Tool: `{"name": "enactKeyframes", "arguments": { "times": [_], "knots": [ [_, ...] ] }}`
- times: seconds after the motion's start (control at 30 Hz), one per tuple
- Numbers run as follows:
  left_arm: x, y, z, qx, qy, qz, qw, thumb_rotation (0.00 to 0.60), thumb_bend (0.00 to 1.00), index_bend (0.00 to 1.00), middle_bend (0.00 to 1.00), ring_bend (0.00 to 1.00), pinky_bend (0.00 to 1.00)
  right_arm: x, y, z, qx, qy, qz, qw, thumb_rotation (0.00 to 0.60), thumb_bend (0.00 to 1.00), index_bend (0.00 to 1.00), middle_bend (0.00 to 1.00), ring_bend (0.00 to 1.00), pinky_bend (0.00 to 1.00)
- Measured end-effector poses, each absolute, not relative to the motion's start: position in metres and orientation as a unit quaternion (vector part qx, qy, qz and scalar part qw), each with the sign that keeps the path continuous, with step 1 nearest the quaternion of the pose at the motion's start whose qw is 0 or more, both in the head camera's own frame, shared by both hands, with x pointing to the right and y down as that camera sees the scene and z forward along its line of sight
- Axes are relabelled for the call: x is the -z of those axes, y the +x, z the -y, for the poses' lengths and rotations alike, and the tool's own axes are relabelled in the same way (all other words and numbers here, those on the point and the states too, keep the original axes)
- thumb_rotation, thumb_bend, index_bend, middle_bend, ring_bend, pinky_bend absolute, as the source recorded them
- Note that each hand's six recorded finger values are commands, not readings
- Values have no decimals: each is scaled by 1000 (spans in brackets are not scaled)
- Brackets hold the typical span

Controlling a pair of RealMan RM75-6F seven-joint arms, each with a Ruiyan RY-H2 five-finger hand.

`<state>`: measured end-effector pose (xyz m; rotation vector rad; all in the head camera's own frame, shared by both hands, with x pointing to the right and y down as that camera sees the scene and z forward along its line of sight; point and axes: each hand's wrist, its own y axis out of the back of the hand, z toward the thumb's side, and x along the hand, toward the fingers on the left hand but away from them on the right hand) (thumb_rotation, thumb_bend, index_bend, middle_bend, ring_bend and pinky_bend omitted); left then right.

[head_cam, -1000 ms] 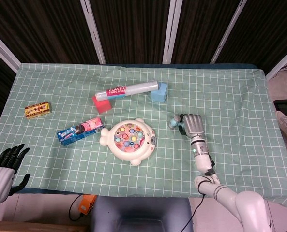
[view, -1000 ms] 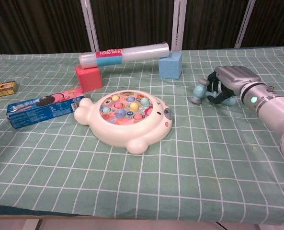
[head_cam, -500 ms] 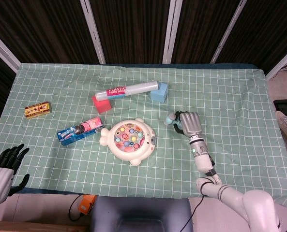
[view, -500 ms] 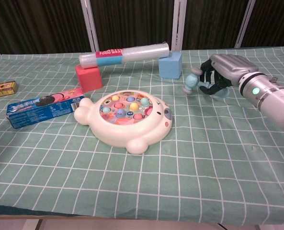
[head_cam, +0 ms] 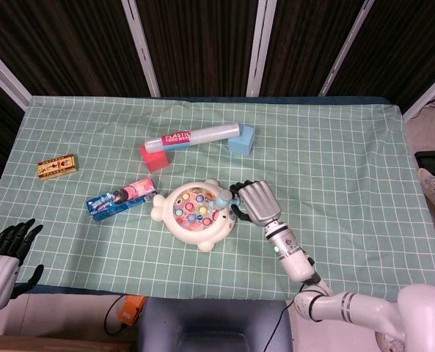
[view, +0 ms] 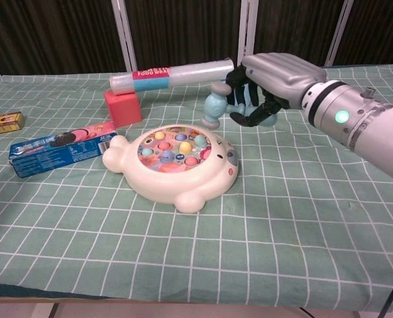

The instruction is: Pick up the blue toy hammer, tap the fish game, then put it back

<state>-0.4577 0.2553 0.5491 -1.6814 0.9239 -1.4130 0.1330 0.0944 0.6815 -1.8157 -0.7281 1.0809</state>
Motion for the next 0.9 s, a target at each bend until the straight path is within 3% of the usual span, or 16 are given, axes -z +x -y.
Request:
{"name": "enactKeyframes", "arguments": {
  "times": [0.23,0.47,0.9],
  "knots": [
    [-543,-462,-256,545,-656,-369,369,600,401,0,0,0,87,-667,86,-101,-441,-703,238,505,600,573,995,745,780,795],
    [-539,-464,-256,542,-657,-372,368,600,401,0,0,0,88,-666,48,-108,-451,-697,210,516,600,573,995,745,778,794],
    [-538,-465,-257,542,-658,-373,368,600,402,0,0,0,88,-679,35,-112,-460,-686,204,525,600,572,995,745,777,794]
  ]
}}
